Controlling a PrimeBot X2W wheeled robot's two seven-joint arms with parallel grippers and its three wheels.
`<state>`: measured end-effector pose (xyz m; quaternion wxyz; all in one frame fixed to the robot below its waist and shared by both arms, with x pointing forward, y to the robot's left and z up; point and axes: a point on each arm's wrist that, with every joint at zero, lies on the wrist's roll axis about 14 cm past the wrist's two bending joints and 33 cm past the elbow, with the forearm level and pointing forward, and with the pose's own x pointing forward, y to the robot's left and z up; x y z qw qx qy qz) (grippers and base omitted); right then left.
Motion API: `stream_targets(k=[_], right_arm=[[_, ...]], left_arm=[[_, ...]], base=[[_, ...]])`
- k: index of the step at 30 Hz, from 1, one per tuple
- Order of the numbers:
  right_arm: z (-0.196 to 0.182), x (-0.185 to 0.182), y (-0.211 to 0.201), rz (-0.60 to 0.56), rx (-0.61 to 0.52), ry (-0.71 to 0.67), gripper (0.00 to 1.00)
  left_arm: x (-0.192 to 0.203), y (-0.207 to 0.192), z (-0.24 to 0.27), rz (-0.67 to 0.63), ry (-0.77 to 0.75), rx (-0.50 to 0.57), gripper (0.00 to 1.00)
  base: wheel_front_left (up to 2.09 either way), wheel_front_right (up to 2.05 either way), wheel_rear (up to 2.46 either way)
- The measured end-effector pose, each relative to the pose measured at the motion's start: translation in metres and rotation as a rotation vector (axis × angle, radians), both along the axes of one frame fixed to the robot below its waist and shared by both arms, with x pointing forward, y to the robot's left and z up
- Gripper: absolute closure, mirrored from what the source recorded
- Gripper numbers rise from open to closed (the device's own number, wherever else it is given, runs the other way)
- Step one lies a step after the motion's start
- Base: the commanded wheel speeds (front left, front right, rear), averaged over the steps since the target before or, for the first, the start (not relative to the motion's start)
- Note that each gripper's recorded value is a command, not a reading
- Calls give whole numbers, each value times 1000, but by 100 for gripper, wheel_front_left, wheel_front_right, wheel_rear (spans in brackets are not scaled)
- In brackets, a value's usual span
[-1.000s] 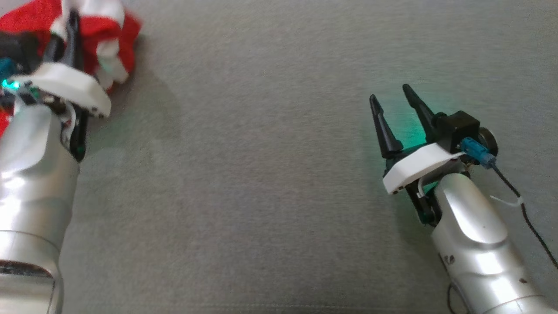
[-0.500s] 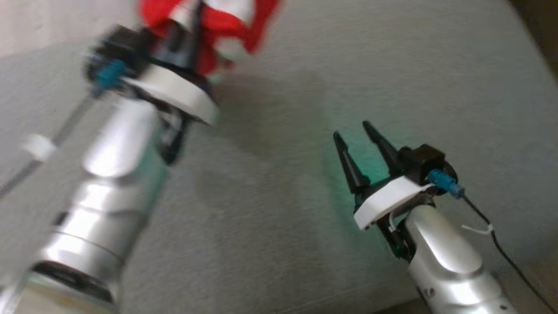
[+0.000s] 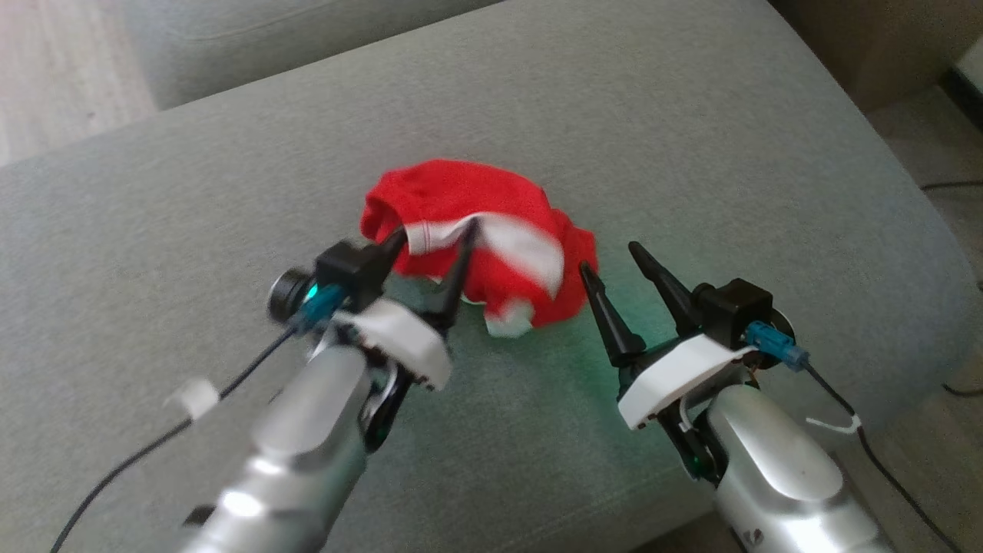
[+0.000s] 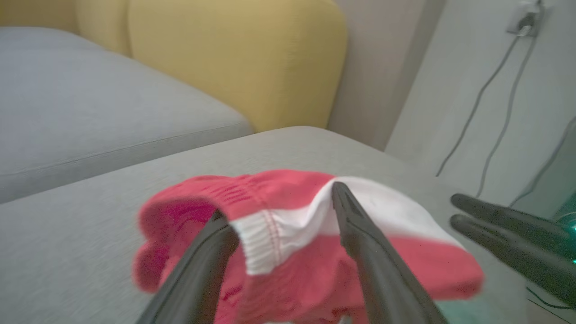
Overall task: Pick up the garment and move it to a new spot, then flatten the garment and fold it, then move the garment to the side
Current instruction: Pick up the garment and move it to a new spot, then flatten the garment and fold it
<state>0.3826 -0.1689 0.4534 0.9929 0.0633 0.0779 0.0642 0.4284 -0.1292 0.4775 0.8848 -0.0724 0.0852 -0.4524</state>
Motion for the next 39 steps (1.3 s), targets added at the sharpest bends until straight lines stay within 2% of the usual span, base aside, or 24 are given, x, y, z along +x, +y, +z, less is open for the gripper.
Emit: stream_targets(k=[8, 15, 20, 29, 39], right_arm=[[1, 10, 16, 41, 9, -8, 0], [-6, 9, 31, 70, 22, 7, 0], [-4, 13, 41, 92, 23, -3, 0], [-11, 4, 44, 90, 36, 15, 0], [-15, 3, 45, 97, 23, 27, 0]], left_arm=[[16, 95, -19, 295, 5, 36, 0], [-18, 188, -53, 559, 96, 69, 0], [-34, 233, -46, 710, 76, 45, 0], [-66, 267, -49, 815, 80, 36, 0], [-67, 267, -49, 816, 89, 13, 0]], base=[[0, 0, 0], [0, 0, 0], [0, 0, 0], [0, 0, 0], [0, 0, 0]])
